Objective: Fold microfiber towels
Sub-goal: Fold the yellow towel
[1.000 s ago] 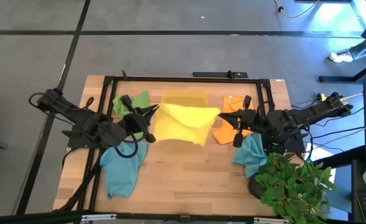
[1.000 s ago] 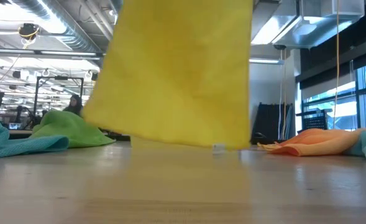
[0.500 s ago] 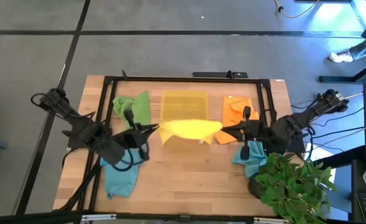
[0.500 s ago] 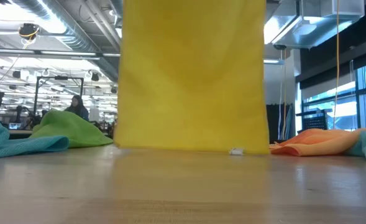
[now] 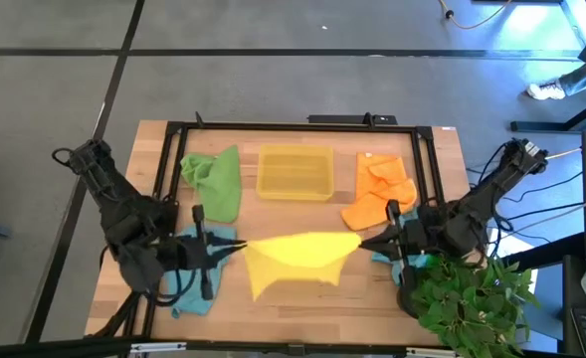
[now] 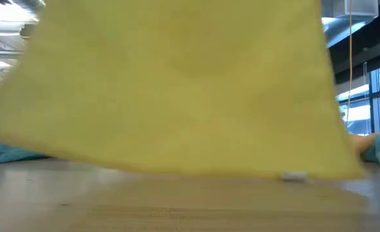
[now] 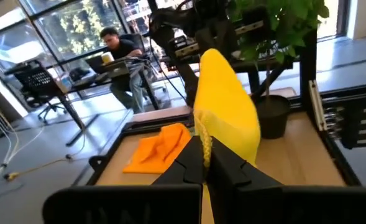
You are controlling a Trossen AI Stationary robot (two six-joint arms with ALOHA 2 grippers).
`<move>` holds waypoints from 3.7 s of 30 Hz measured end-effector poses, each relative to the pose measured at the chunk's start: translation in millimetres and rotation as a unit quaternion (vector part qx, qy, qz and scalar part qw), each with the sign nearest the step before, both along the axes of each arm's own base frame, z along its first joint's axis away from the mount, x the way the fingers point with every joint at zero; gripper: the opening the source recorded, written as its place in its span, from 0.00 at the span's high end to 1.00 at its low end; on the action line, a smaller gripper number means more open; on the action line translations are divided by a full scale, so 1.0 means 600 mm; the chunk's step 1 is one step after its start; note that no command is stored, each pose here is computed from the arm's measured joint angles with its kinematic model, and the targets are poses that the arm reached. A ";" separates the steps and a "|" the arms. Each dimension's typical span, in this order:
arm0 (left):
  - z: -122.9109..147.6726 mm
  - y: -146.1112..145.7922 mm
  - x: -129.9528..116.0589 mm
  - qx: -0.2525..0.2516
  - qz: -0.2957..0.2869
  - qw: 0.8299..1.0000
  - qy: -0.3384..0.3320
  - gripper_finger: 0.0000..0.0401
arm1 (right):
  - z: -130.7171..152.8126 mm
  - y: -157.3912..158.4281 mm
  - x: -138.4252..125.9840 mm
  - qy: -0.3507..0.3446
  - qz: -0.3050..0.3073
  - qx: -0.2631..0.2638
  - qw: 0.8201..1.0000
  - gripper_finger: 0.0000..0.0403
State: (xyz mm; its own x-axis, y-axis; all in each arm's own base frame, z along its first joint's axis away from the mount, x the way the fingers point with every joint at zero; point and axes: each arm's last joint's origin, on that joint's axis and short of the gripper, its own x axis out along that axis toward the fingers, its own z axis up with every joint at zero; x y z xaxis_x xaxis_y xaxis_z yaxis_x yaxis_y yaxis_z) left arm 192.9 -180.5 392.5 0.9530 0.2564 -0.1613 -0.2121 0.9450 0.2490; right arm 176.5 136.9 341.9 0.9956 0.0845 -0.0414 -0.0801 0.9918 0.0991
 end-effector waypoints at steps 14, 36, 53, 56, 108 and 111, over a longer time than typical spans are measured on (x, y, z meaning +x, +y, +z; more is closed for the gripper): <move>-0.101 0.103 0.026 0.002 0.163 0.976 0.141 1.00 | -0.055 -0.048 0.021 0.124 -0.150 -0.054 0.979 1.00; -0.285 0.217 0.080 0.008 0.147 0.961 0.233 1.00 | -0.180 -0.116 0.079 0.281 -0.236 -0.108 0.924 1.00; -0.277 0.121 0.055 0.049 0.040 0.978 0.198 1.00 | -0.195 -0.022 0.062 0.255 -0.143 -0.124 0.948 1.00; -0.274 0.095 0.043 0.046 0.018 0.982 0.183 1.00 | -0.216 0.003 0.069 0.256 -0.126 -0.138 0.948 1.00; -0.396 0.015 0.057 -0.058 -0.066 0.950 0.298 0.84 | -0.346 0.068 0.101 0.386 0.089 -0.148 0.906 0.67; -0.397 0.011 0.056 -0.086 -0.086 0.942 0.313 0.79 | -0.346 0.071 0.100 0.389 0.115 -0.141 0.903 0.65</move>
State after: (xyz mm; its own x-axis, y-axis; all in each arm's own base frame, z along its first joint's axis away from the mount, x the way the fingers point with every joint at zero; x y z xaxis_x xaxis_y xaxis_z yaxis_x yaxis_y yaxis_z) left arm 226.6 -173.7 154.3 0.6827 0.0247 -0.7303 0.0855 0.9899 0.1134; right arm 236.6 179.6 134.4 0.6131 0.1616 -0.7733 -0.3020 0.9525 -0.0403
